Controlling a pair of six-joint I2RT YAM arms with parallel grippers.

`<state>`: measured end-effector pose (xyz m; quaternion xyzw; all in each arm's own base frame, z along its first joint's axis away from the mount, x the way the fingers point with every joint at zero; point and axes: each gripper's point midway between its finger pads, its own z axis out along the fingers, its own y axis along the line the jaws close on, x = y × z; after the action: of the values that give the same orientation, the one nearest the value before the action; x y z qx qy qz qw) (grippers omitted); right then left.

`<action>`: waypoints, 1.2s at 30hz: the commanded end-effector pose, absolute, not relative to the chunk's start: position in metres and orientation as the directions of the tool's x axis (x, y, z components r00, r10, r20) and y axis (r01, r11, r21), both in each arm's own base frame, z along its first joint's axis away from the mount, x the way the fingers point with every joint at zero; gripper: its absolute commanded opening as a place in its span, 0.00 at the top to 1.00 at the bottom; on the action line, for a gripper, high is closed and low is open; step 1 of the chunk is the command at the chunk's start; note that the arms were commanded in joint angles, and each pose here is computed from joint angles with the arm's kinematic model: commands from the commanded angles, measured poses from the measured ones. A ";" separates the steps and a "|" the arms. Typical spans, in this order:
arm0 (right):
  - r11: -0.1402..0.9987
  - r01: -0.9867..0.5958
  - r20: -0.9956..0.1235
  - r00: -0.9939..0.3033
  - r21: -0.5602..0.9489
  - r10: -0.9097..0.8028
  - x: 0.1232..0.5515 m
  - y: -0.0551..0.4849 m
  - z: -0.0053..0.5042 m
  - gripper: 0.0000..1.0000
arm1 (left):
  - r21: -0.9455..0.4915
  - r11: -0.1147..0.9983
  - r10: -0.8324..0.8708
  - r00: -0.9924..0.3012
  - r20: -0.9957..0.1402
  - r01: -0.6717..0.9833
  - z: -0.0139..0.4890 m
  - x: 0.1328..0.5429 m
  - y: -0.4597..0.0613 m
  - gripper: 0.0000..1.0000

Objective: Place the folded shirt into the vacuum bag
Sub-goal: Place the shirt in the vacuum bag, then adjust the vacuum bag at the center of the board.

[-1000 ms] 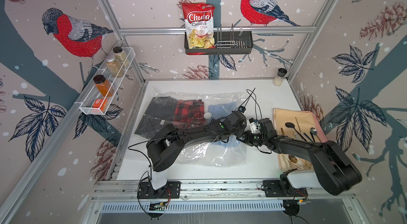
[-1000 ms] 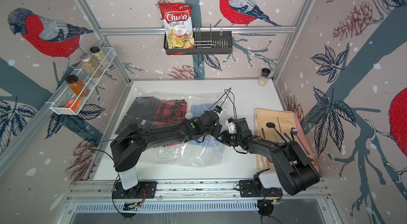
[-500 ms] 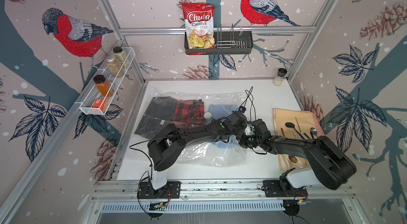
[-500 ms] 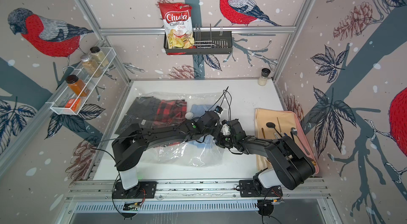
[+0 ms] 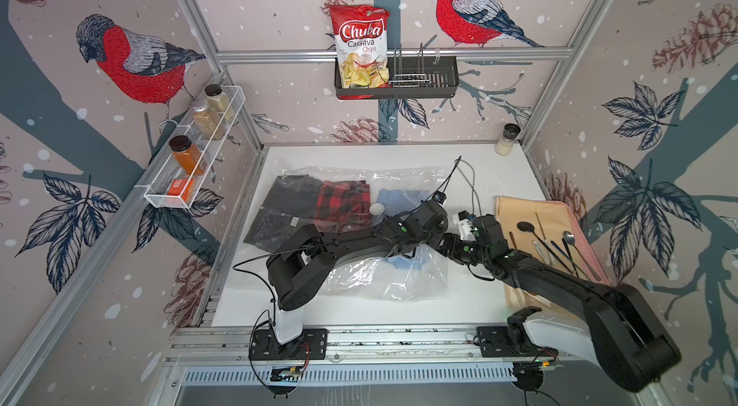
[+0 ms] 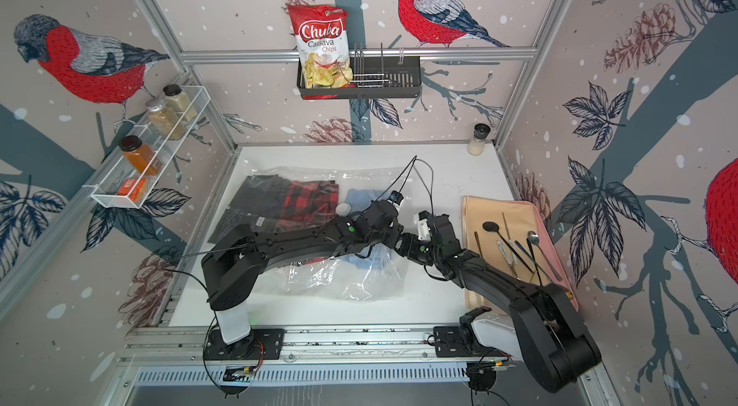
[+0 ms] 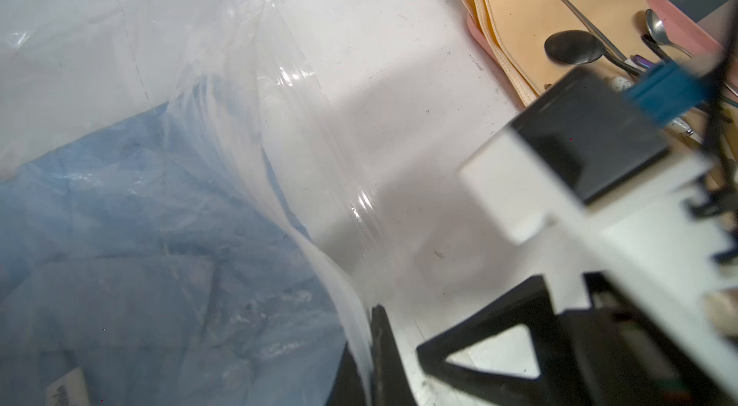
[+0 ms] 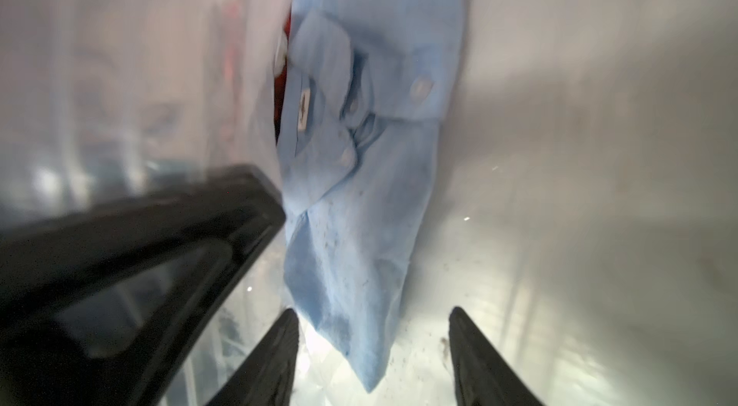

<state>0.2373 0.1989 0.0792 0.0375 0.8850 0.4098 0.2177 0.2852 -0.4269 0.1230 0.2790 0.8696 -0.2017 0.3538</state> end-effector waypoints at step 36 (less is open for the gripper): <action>0.599 -0.190 -0.356 -0.918 0.778 0.172 0.255 0.229 0.088 0.36 | -0.317 0.937 -0.115 -0.724 -0.680 0.149 0.104 0.328 -0.214 0.04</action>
<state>0.2521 0.2405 0.1059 -0.0410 0.8733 0.4362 0.2131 0.3175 -0.2363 0.1150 0.0486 0.9075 -0.2212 0.3539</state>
